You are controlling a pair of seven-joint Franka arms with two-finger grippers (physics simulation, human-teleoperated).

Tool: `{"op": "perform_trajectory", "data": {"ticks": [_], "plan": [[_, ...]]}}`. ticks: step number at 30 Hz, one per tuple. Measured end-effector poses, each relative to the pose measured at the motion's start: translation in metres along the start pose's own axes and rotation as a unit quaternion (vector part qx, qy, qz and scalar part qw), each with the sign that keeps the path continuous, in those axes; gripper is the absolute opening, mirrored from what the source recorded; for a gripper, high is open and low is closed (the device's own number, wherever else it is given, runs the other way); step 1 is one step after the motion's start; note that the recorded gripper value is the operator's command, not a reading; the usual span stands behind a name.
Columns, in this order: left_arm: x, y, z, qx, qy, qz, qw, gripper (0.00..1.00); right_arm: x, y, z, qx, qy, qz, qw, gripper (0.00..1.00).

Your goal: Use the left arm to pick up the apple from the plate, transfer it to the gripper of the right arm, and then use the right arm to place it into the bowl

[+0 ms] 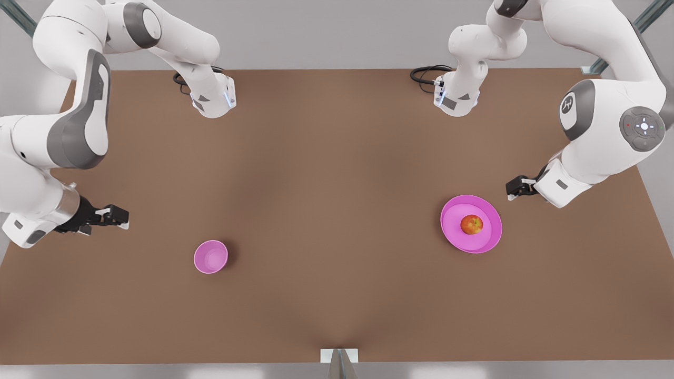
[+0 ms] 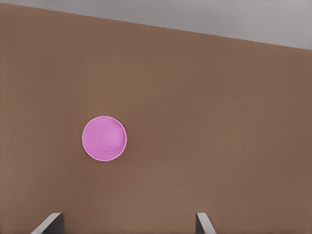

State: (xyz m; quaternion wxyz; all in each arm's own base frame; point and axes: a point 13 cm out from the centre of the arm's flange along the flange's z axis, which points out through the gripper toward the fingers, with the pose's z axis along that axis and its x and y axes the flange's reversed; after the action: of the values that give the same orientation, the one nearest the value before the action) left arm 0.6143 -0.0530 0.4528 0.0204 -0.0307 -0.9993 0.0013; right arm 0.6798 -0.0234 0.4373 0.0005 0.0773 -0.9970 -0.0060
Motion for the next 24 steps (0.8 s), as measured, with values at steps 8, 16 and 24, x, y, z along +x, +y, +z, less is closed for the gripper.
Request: {"op": "perform_trajectory", "data": {"ticks": [8, 16, 24], "plan": [[0.015, 0.002, 0.194, 0.011, 0.08, -0.001, 0.997, 1.0, 0.001, -0.003, 0.002, -0.002, 0.001, 0.016, 1.0, 1.0], [0.059, 0.002, 0.311, 0.02, 0.019, -0.007, 1.0, 1.0, 0.002, -0.005, 0.003, -0.003, 0.004, 0.026, 1.0, 1.0], [0.034, 0.012, 0.364, 0.018, -0.042, -0.011, 0.999, 1.0, 0.002, -0.004, 0.002, -0.003, 0.003, 0.03, 1.0, 1.0]]}}
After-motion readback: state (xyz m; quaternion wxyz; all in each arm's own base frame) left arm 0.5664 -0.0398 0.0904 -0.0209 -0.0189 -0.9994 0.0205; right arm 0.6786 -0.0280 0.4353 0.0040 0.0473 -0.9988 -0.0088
